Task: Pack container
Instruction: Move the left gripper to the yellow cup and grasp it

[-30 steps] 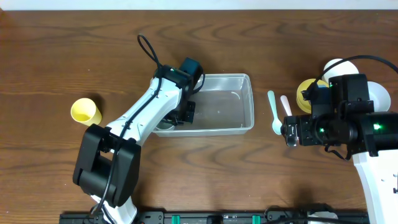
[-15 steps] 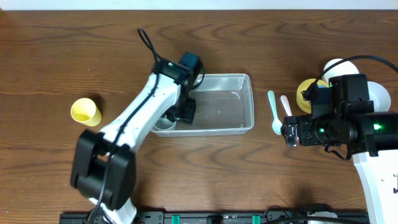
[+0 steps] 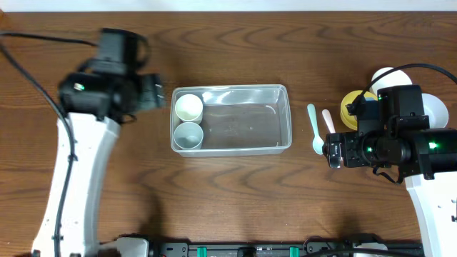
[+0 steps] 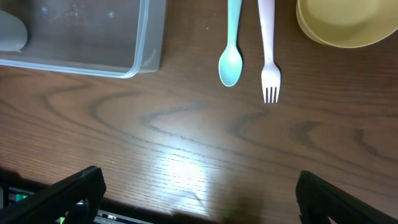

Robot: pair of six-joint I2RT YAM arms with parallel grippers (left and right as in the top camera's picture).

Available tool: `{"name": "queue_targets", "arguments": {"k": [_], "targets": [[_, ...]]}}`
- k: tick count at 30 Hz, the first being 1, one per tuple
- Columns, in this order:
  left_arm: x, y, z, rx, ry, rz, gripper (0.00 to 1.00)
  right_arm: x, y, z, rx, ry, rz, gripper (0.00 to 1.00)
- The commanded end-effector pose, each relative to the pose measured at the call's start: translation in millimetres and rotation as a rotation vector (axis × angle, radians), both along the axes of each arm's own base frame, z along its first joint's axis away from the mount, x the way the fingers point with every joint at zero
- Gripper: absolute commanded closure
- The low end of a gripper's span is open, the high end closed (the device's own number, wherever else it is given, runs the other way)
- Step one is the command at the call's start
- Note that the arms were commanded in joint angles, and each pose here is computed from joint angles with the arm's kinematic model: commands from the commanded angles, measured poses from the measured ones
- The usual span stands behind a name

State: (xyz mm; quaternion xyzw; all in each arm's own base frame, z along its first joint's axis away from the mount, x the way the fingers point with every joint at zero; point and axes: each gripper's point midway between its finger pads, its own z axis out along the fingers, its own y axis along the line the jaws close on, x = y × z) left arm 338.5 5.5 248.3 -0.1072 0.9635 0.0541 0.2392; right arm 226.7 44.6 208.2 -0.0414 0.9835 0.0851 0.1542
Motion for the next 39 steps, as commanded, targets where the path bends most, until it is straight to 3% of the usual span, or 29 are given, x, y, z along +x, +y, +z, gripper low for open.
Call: {"name": "queue_targets", "arguments": {"k": [1, 8, 17, 39], "targets": [[6, 31, -29, -0.055, 0.074, 0.109, 0.09, 2, -2, 5, -0.001, -0.015, -0.010, 0.01], [13, 71, -88, -0.121, 0.237, 0.247, 0.09, 2, -2, 5, -0.002, -0.014, -0.011, 0.01], [19, 82, -149, -0.133, 0.394, 0.280, 0.10, 1, -2, 5, -0.002, -0.011, -0.010, 0.01], [-1, 97, -199, -0.155, 0.524, 0.337, 0.10, -2, -2, 4, -0.006, 0.002, -0.001, 0.01]]}}
